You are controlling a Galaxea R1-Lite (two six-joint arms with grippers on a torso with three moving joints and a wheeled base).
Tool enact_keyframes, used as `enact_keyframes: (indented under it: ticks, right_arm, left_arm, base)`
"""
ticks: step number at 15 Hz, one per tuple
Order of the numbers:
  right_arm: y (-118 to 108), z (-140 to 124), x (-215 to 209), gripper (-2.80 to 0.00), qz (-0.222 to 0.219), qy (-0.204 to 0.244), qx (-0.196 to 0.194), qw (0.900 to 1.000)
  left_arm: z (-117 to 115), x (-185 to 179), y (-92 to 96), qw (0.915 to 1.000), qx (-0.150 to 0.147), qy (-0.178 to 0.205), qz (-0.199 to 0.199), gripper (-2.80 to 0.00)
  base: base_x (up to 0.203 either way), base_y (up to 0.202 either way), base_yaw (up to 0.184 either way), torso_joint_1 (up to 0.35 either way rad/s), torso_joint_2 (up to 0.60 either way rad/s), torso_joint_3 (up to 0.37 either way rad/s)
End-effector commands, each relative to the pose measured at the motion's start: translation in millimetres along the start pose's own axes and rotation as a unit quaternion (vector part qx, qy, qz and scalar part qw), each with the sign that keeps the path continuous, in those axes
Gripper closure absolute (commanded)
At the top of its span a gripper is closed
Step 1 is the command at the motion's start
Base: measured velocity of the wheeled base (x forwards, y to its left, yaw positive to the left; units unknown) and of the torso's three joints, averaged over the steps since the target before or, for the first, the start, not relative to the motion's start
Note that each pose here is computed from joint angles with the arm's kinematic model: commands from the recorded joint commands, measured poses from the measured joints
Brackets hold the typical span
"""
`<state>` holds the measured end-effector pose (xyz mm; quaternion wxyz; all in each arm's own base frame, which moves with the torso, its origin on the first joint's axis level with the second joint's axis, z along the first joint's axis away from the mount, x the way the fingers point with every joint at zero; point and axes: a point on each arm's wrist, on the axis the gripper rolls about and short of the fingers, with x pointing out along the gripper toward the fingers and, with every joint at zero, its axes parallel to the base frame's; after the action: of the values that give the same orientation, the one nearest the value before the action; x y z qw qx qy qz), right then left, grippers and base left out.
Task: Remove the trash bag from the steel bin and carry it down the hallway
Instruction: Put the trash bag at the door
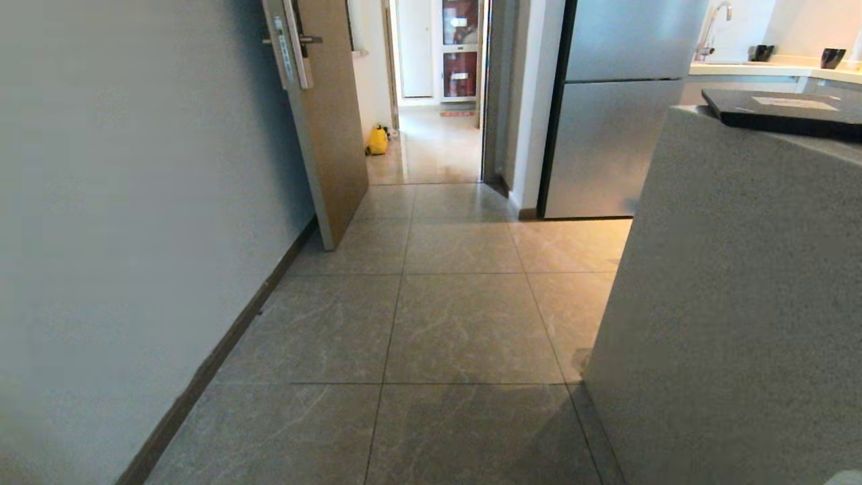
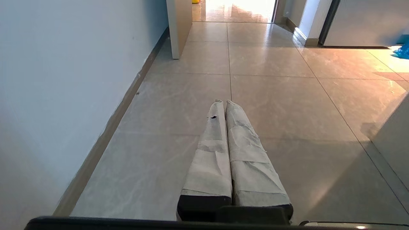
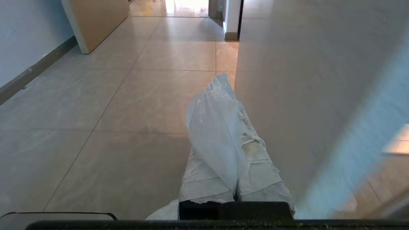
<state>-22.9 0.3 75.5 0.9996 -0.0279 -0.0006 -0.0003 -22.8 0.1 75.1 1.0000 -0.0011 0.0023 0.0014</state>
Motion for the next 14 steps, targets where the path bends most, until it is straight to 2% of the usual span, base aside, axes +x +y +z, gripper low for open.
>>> enact_keyframes:
  ticks: [1, 14]
  right_arm:
    - [0.0, 0.0, 0.0, 0.0, 0.0, 0.0, -0.001, 1.0]
    - [0.0, 0.0, 0.0, 0.0, 0.0, 0.0, -0.001, 1.0]
  left_arm:
    - [0.0, 0.0, 0.0, 1.0, 0.0, 0.0, 0.0, 0.0]
    - [0.0, 0.0, 0.0, 1.0, -0.001, 0.0, 0.0, 0.0]
  base:
    - [0.188, 0.0, 0.0, 0.007, 0.0, 0.002]
    - [0.19, 0.0, 0.0, 0.003, 0.0, 0.003]
